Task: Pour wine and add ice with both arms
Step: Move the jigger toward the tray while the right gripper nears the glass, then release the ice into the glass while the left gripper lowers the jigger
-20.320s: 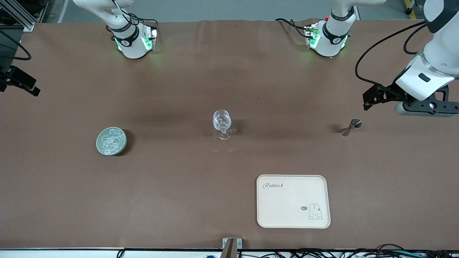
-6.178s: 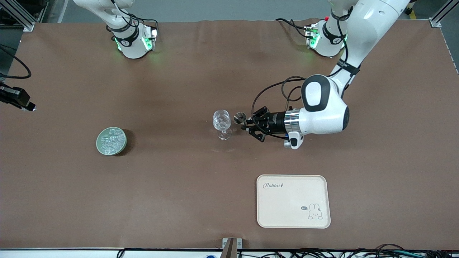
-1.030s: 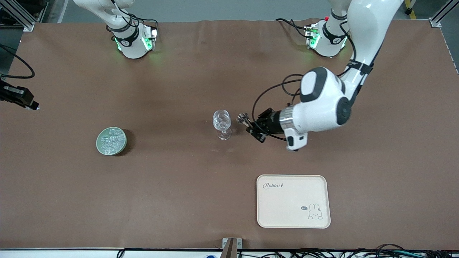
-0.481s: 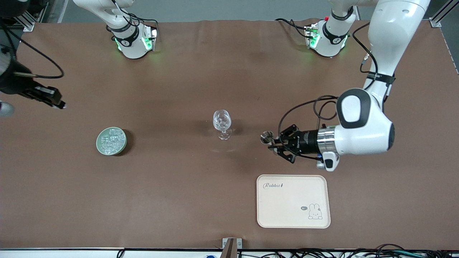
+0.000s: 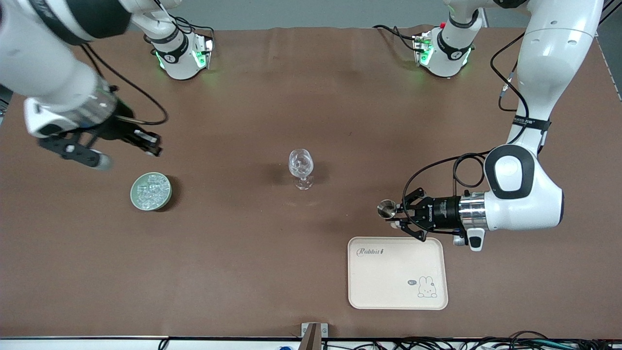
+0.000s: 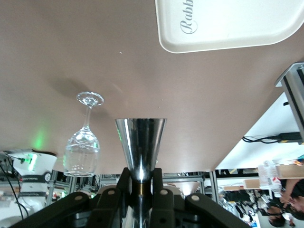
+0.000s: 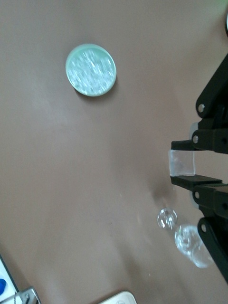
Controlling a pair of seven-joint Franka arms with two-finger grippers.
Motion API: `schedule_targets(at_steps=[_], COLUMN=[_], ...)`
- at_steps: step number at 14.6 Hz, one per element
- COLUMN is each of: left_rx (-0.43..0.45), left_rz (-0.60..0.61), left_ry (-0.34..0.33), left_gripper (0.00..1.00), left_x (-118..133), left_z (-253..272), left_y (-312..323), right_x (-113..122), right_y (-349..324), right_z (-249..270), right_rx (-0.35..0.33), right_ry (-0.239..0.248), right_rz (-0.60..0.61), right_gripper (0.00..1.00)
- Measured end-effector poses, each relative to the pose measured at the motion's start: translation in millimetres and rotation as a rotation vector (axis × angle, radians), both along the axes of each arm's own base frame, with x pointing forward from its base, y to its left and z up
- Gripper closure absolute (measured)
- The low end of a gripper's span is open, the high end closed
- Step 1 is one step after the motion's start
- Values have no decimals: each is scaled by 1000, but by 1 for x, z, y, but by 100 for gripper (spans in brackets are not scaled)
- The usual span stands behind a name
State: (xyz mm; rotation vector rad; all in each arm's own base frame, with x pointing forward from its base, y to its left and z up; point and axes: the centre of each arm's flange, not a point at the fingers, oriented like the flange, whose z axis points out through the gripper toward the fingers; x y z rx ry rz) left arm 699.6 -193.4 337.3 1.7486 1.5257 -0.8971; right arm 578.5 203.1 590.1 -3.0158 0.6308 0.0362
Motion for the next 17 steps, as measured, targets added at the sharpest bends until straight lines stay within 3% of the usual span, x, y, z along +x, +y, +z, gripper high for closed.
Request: schedule_targets(at_steps=[3,6,11,17], left_rx=[-42,-153,-221,-274], left_rz=[39,101,146,223], left_ry=[-4,-60,-60,-71], left_gripper=[78,78,78,78], left_x=[14,27,38,53], left_z=[-15,-42,-101,-145], left_y=[13,53,76,83], right_x=[1,0,-7,-33], right_y=[55,99,168,225], right_z=[-27,-55,-97,-142], right_rx=[38,71,119,59], right_ry=[6,18,10,26], right_rz=[-54,-91,-126,-120], right_gripper=[76,76,76,76])
